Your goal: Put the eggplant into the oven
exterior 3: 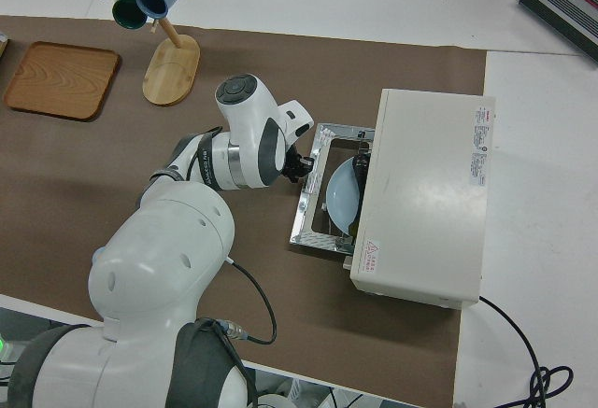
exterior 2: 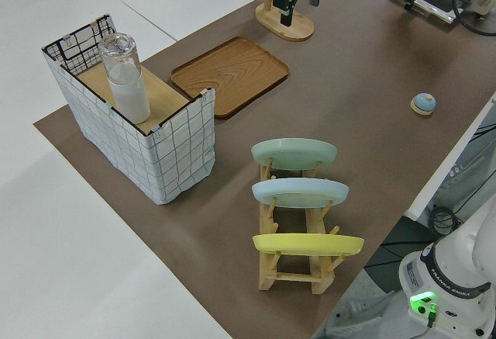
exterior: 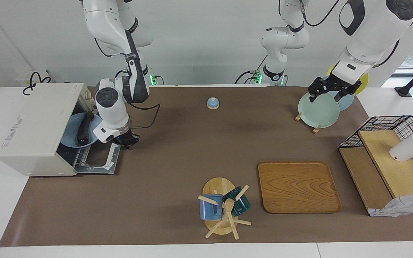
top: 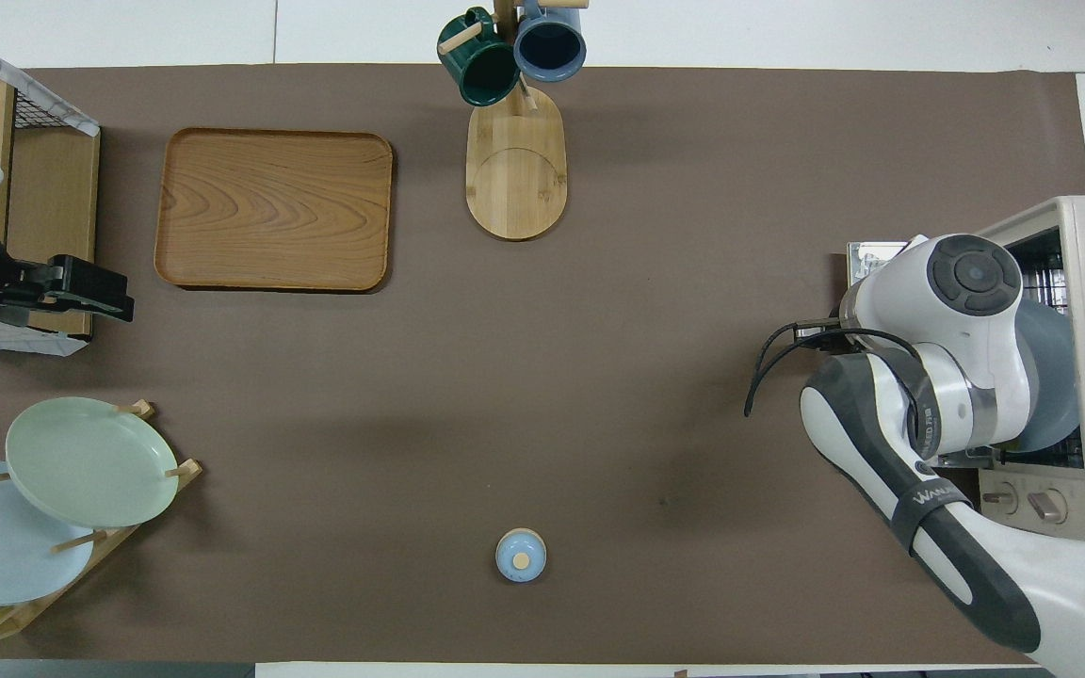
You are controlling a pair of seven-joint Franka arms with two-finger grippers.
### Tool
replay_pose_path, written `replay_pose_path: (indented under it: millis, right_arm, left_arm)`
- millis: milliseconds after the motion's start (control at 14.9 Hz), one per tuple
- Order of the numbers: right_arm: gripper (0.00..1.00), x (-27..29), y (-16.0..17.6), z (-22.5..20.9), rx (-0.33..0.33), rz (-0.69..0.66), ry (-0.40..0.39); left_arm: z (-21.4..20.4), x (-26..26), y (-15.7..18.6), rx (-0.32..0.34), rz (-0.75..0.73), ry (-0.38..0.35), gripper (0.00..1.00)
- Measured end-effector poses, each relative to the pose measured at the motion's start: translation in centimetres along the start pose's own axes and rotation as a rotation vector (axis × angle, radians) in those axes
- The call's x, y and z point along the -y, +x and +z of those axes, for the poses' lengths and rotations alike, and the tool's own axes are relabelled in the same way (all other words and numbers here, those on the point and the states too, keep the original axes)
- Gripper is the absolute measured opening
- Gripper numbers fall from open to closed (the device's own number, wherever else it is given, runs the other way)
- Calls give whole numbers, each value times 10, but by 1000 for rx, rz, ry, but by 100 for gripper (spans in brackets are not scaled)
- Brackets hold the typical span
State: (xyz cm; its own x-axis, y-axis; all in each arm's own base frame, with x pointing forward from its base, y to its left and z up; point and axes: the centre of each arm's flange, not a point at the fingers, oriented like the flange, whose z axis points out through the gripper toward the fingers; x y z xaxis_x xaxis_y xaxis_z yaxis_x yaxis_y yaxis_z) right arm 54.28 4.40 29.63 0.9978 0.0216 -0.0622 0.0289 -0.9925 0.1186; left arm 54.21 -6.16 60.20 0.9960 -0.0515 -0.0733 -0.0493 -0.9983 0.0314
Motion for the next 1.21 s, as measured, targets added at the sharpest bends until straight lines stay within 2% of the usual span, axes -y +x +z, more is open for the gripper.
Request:
replay_pose_path:
  millis: [471,739,941,1076,1210]
  right_arm:
    - [1,0,-1,-4,35,-147,-96]
    - [1,-10,9,-49,112,-213,-103]
    - [1,-56,7,-114,142,-208,-99]
    - [1,-110,-2,-144,123,-182,-87]
    - [1,-151,-10,-155,103,-158,-61]
  left_arm:
    - [0,0,0,0,0,0,100]
    - [0,0,0,0,0,0,100]
    - [0,0,0,0,0,0,100]
    - [0,0,0,0,0,0,100]
    - [0,0,0,0,0,0,100]
